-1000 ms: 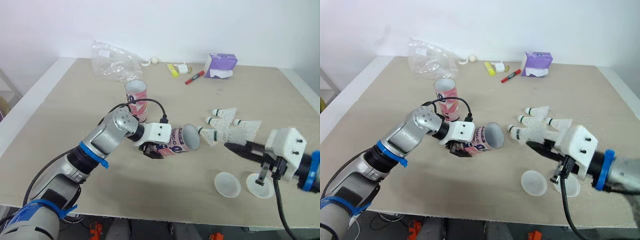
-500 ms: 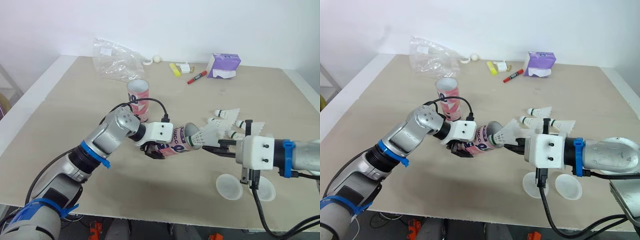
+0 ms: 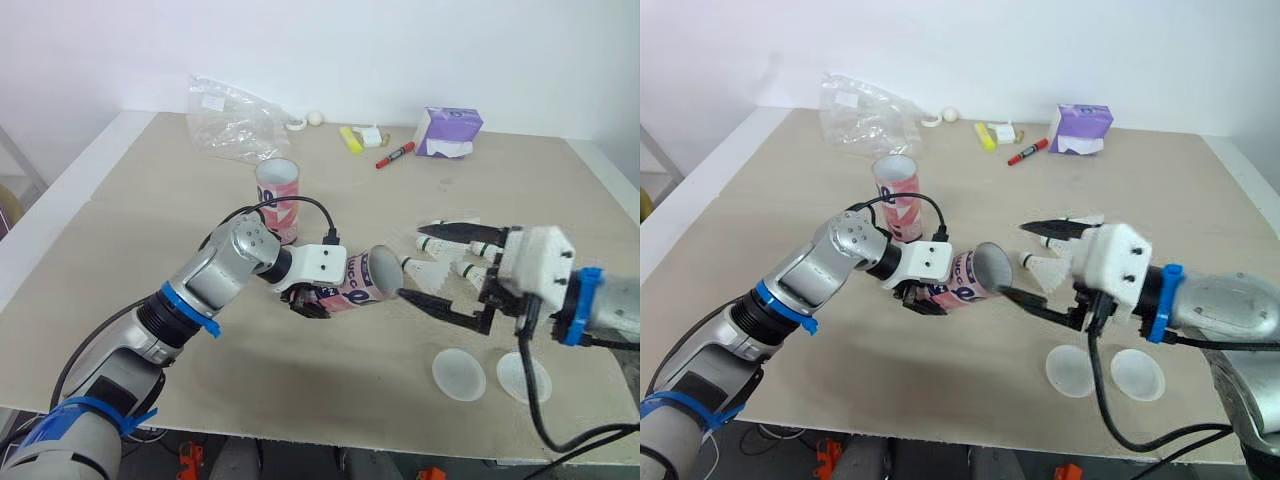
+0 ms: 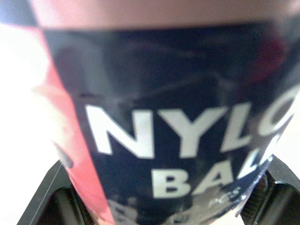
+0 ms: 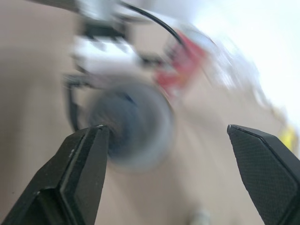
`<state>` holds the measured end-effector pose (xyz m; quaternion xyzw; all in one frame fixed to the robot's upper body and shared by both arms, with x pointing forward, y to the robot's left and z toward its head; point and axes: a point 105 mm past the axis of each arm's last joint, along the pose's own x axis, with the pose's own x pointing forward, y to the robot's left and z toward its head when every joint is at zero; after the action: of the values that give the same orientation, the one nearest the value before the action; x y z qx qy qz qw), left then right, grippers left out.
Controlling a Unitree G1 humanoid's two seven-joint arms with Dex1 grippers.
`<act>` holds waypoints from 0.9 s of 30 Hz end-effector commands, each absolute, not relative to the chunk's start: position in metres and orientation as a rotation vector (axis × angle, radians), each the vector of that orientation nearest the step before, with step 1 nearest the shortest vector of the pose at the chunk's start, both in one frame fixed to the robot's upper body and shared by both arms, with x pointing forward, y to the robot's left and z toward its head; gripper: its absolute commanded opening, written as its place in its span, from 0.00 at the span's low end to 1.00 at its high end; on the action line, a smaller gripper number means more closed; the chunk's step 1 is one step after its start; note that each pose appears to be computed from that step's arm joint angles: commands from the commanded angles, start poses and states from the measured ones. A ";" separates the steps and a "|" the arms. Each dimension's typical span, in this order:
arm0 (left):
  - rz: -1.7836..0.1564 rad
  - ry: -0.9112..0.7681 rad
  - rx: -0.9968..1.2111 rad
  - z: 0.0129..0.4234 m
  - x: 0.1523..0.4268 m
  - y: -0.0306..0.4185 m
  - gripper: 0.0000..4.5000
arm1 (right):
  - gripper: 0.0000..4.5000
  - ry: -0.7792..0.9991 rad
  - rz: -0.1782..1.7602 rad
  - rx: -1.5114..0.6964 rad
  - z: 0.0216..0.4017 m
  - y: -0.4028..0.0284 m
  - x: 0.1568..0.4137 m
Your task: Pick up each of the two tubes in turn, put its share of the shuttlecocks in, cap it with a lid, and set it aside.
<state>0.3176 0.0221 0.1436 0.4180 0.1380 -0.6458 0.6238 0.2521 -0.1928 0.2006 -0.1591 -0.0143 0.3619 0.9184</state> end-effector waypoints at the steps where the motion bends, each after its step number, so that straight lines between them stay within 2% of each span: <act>1: -1.451 0.318 0.982 0.145 0.321 0.025 0.75 | 0.99 -0.005 0.544 -0.116 0.178 -0.205 0.260; 3: -1.446 0.316 0.986 0.145 0.322 0.025 0.75 | 0.99 0.041 0.461 0.002 0.157 -0.205 0.266; 9: -1.445 0.315 0.989 0.146 0.323 0.026 0.75 | 0.99 0.075 0.368 0.178 0.142 -0.206 0.282; 19: -1.438 0.311 0.980 0.146 0.322 0.025 0.75 | 0.99 0.114 0.440 0.252 0.137 -0.185 0.299; 27: -1.429 0.316 0.977 0.146 0.323 0.027 0.75 | 0.99 0.140 0.422 0.290 0.133 -0.183 0.317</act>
<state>0.3191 0.0248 0.1435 0.4193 0.1422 -0.6415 0.6265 0.3136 -0.1859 0.1222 0.1472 0.0870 0.2020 0.9643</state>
